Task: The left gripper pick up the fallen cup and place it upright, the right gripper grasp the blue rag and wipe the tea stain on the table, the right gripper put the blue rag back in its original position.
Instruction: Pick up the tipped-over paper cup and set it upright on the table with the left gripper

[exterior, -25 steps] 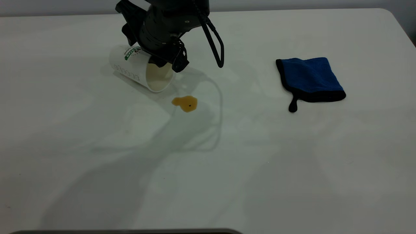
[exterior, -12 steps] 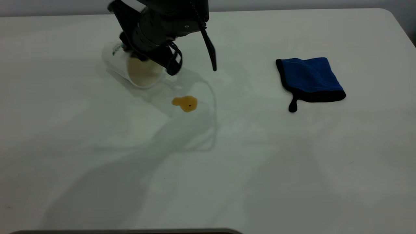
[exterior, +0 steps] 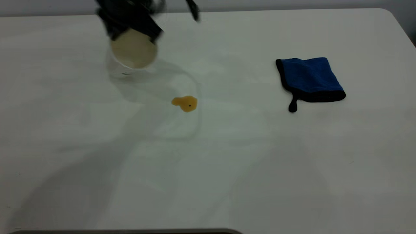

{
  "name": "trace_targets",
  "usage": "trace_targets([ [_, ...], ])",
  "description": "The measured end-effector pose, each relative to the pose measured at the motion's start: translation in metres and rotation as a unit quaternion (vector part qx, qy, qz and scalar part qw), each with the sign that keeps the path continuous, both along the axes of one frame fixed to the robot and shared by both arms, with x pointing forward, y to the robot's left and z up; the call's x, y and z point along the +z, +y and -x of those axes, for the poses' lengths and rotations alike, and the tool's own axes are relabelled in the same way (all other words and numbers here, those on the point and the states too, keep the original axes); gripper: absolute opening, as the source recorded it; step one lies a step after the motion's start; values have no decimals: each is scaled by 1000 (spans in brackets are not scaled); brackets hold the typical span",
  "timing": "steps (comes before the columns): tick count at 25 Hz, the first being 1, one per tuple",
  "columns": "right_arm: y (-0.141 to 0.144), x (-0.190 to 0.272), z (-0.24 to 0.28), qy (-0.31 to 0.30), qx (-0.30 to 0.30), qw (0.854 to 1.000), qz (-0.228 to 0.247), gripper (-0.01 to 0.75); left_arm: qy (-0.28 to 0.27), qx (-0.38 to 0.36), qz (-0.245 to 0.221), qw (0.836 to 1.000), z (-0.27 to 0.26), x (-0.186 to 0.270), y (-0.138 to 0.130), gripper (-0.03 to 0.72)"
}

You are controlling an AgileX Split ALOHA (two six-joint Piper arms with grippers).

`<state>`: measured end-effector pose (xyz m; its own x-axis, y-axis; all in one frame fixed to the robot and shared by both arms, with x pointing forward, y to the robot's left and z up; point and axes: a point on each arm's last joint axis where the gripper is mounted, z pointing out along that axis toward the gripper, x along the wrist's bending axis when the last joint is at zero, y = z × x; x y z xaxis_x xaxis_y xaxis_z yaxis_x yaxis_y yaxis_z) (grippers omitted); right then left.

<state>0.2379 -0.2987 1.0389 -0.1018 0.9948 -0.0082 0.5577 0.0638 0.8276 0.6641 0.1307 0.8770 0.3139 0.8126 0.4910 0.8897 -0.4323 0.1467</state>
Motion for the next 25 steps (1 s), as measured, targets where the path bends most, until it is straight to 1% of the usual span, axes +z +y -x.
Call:
trace_targets([
  [1,0,0,0,0,0,1000,0,546,9,14,17,1000,-3,3,11,1],
  [4,0,0,0,0,0,1000,0,546,41,50,93,994,-12,4,42,1],
  [7,0,0,0,0,0,1000,0,546,76,56,180,979,-15,1,53,1],
  [10,0,0,0,0,0,1000,0,546,96,52,243,964,-16,0,58,1],
  [12,0,0,0,0,0,1000,0,546,99,51,262,959,-18,0,63,1],
  [17,0,0,0,0,0,1000,0,546,100,60,267,957,-21,0,77,1],
  [25,0,0,0,0,0,1000,0,546,107,64,267,955,-20,-8,78,6],
])
